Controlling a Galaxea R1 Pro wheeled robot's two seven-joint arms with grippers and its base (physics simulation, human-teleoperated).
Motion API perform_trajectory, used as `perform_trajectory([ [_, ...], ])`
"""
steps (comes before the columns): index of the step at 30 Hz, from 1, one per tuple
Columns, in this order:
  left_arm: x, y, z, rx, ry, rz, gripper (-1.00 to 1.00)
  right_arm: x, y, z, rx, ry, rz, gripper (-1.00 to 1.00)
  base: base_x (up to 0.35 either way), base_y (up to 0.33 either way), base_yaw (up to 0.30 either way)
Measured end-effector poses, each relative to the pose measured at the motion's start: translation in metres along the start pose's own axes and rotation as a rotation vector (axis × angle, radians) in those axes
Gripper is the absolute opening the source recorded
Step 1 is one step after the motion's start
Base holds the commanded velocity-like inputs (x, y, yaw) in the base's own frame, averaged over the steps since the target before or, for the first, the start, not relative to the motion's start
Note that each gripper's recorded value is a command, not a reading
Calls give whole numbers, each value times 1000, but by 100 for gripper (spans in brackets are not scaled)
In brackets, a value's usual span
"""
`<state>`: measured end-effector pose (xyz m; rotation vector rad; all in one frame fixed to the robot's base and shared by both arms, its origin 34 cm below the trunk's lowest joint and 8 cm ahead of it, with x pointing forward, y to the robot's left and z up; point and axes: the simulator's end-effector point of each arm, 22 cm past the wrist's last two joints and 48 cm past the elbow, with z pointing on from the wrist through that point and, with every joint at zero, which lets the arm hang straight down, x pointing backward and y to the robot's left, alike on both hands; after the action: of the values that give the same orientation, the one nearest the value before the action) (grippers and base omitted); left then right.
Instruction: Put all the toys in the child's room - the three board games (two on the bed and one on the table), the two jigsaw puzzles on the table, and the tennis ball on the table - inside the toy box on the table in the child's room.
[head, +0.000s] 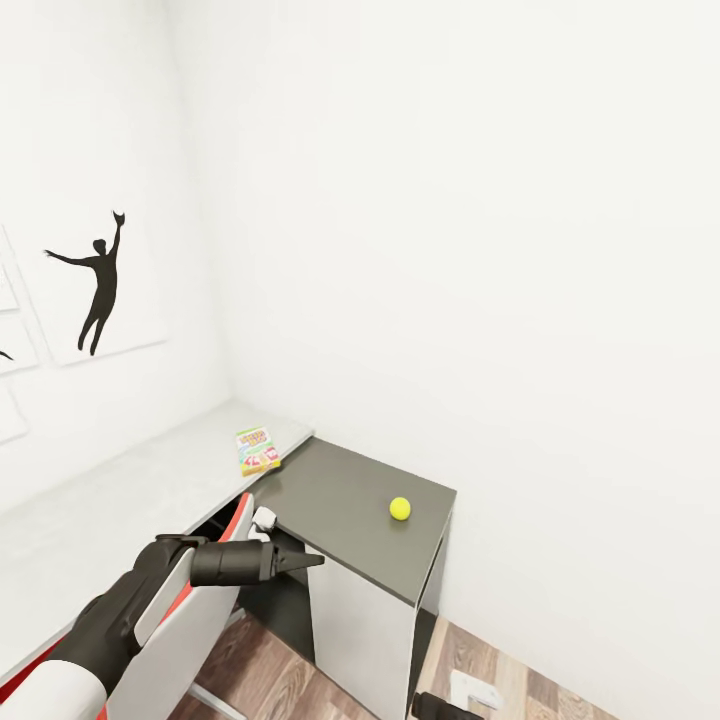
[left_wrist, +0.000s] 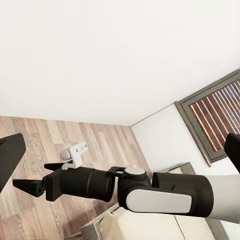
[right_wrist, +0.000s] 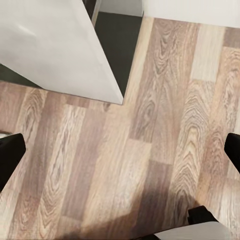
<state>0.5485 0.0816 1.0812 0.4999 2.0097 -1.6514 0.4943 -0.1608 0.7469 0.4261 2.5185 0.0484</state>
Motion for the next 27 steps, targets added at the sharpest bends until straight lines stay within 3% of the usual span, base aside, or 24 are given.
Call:
perform_trajectory([
  [8, 0, 0, 0, 0, -1, 0, 100, 1, 15, -1, -86, -5, -3, 100, 1, 0, 0],
  [14, 0, 0, -1, -1, -1, 0, 100, -10, 30, -14, -158, -49, 12, 100, 0, 0, 0],
  [27, -1, 0, -2, -1, -2, 0, 100, -23, 7, -68, -239, -132, -3, 100, 0, 0, 0],
])
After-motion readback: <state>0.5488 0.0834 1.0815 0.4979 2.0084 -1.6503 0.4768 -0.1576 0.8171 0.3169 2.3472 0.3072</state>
